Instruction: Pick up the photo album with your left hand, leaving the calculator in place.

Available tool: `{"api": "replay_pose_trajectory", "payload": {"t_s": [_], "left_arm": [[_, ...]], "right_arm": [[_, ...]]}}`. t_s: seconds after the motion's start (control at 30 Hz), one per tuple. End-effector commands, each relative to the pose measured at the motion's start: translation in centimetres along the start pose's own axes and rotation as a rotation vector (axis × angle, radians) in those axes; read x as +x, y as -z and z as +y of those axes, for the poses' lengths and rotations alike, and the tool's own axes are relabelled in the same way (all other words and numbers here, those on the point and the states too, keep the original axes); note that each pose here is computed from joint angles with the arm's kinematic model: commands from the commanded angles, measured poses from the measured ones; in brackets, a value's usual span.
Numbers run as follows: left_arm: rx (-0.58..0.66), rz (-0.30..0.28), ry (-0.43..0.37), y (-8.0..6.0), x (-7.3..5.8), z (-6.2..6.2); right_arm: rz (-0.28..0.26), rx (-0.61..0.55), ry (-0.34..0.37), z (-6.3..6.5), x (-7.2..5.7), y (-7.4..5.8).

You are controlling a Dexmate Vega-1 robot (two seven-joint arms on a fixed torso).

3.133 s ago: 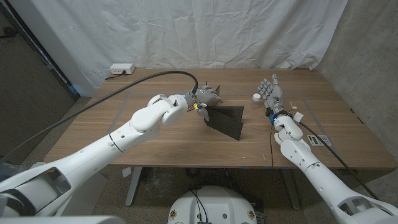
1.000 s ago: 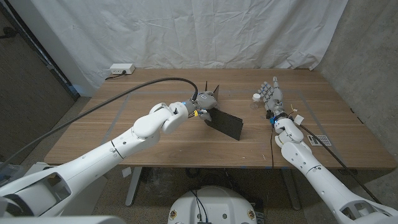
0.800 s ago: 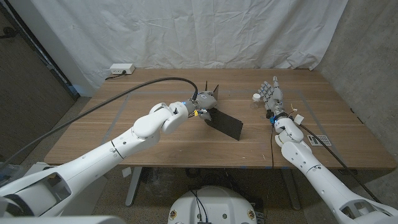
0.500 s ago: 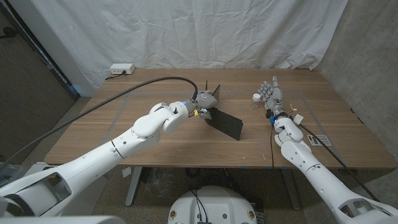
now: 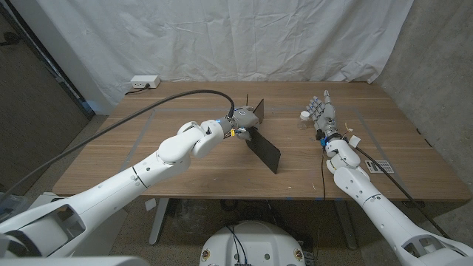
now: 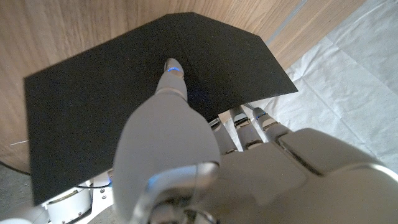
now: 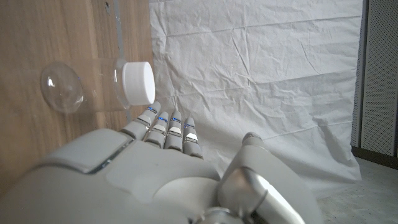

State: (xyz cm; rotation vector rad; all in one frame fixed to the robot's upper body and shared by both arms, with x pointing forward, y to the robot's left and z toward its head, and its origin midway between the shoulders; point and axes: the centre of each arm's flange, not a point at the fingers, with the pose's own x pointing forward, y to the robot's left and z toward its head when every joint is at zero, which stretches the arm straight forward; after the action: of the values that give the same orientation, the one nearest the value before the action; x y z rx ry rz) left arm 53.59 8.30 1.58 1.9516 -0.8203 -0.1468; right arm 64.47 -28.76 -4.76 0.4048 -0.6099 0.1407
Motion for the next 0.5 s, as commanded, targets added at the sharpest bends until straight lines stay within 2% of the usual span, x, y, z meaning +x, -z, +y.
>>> {"api": "replay_pose_trajectory", "payload": {"t_s": [0.03,0.5], "left_arm": [[-0.003,0.014,-0.01,0.1,-0.2,0.5],[-0.003,0.034,-0.04,0.0,-0.9,1.6]], "right_arm": [[0.003,-0.003,0.002,-0.2,-0.2,0.0],[0.003,-0.003,-0.008,-0.1,-0.1,-0.2]]}}
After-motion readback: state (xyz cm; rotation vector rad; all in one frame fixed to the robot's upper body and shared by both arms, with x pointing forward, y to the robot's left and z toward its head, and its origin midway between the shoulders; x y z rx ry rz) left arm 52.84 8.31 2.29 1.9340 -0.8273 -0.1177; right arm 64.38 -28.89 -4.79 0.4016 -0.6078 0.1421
